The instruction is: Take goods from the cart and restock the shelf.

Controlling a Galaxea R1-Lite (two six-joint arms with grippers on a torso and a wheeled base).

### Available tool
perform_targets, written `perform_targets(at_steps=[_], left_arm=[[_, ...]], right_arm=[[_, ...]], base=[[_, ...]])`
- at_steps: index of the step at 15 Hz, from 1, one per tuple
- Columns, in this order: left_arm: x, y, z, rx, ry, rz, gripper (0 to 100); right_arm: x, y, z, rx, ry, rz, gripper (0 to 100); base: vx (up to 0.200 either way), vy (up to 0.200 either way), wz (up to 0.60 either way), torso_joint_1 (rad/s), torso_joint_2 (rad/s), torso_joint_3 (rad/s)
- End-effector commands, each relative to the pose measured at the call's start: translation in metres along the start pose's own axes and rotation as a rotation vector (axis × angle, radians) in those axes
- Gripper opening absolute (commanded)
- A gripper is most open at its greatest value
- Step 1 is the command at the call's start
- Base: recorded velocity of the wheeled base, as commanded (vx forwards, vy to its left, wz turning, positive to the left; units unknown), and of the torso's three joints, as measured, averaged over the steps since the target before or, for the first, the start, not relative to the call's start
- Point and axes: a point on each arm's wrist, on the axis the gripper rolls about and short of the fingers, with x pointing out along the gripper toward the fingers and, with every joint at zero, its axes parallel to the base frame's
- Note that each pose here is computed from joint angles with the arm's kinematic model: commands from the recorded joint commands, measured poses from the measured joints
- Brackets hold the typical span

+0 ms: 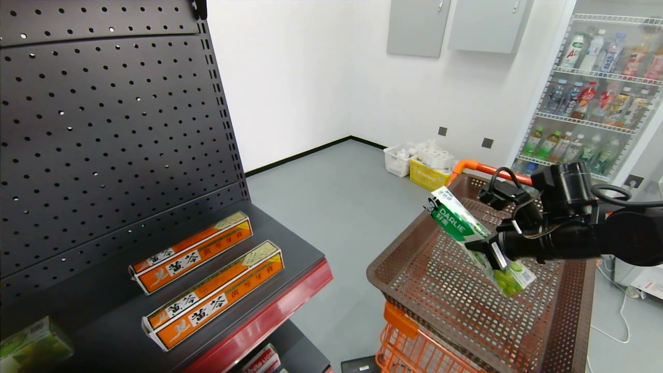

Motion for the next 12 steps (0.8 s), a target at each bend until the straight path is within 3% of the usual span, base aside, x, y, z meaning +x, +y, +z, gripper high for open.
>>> perform_targets(at_steps=[1,12], left_arm=[[0.0,0.0,0.0,0.0,-0.001,0.001,100],[0.0,0.0,0.0,0.0,-0.001,0.001,100]], right_arm=[[-0.021,0.006,0.005,-0.004,-0.063,-0.009,0],[-0.101,0.039,0.031,0.0,-0.403,0.015,0]], base=[[0.0,0.0,0.0,0.0,0.0,0.0],[0.0,0.0,0.0,0.0,0.0,0.0]])
